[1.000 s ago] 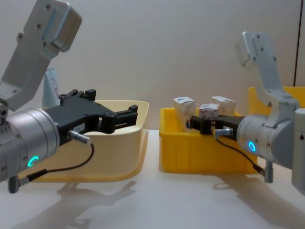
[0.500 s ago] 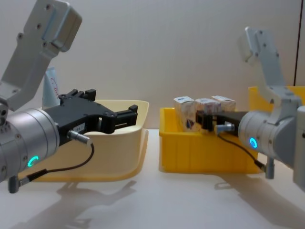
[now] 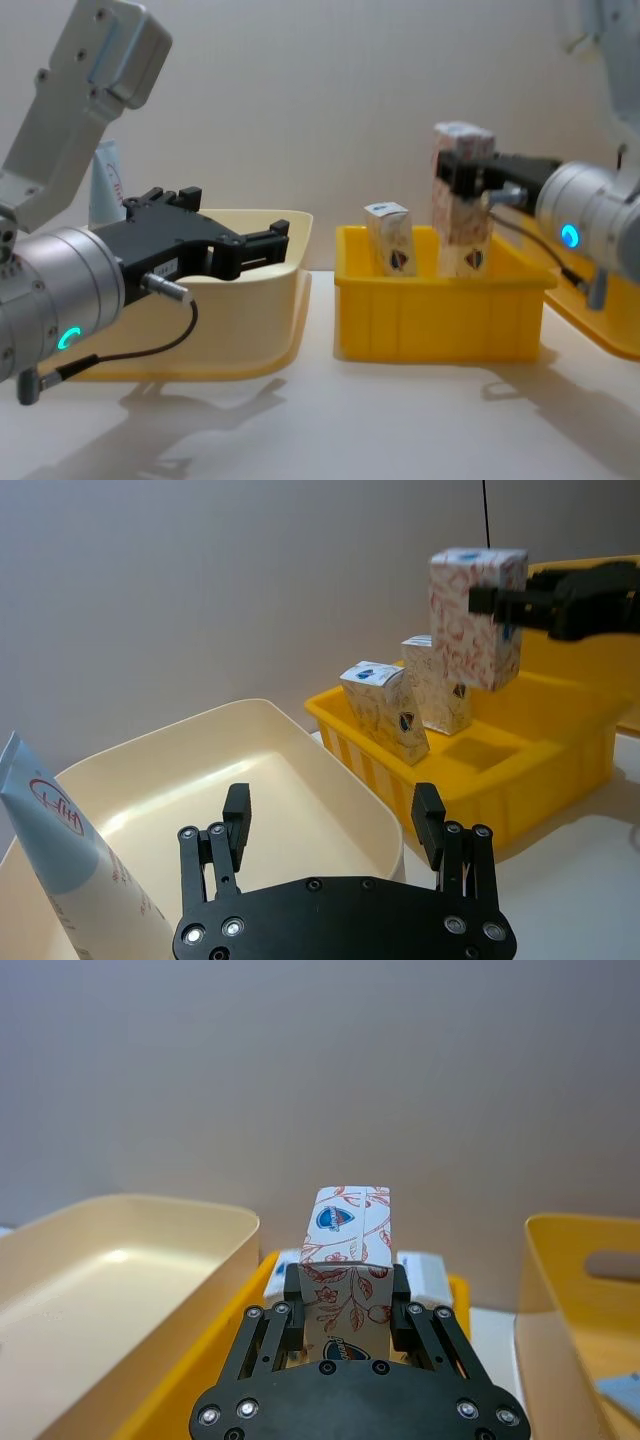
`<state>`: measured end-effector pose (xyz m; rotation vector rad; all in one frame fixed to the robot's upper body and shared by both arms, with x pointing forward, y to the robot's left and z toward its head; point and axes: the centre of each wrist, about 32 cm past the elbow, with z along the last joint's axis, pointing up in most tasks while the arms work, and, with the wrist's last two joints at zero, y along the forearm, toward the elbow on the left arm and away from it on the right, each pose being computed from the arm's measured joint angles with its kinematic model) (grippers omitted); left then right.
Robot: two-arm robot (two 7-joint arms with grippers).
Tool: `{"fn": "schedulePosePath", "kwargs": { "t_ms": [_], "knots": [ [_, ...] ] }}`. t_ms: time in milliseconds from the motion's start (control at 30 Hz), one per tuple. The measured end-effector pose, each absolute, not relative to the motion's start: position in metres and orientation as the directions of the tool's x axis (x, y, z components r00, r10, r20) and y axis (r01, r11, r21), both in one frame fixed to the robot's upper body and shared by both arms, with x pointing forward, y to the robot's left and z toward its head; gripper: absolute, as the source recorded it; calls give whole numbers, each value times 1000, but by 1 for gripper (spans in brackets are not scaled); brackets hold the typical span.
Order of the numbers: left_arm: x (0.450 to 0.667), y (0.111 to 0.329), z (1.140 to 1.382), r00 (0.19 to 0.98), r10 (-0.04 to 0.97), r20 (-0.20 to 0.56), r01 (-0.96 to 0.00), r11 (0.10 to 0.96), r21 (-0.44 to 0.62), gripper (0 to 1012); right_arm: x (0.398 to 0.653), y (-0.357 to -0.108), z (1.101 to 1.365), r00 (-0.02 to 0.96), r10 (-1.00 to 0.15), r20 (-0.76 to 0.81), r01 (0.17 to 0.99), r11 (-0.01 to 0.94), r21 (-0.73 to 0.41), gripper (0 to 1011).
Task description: Bimanual collaborative sorting of washing and personal care products
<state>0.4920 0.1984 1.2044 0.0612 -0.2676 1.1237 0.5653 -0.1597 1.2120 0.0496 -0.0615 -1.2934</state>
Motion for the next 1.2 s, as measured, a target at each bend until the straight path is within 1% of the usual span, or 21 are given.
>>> {"fn": "schedulePosePath", "kwargs": {
  "t_ms": [100, 133, 233, 300, 567, 733, 967, 1200],
  "knots": [
    [492, 198, 1204, 404, 882, 242, -897, 434, -86, 1003, 563, -168, 1221, 261, -965, 18, 957, 261, 128, 452],
    [492, 198, 1204, 404, 882, 242, -897, 434, -86, 1003, 563, -168, 1221, 261, -965, 18, 957, 261, 128, 453],
    [492, 198, 1204, 404, 882, 242, -897, 434, -86, 1003, 561, -180, 1231, 239, -971, 17, 953, 238, 187, 452],
    [492, 198, 1204, 404, 882, 242, -897, 434, -86, 1003, 559, -185, 1235, 229, -973, 18, 951, 228, 207, 452],
    [492, 198, 1204, 404, 882, 243, -897, 434, -86, 1003, 548, -217, 1248, 139, -990, 12, 950, 137, 280, 453],
    [492, 198, 1204, 404, 882, 242, -897, 434, -86, 1003, 541, -234, 1251, 85, -996, 7, 956, 84, 283, 452],
    [492, 198, 1204, 404, 882, 242, -897, 434, -86, 1003, 529, -256, 1254, 23, -1000, 4, 971, 24, 240, 453],
    [492, 198, 1204, 404, 882, 242, -897, 434, -86, 1003, 523, -266, 1255, -2, -1000, 5, 984, -1, 178, 453]
  ]
}}
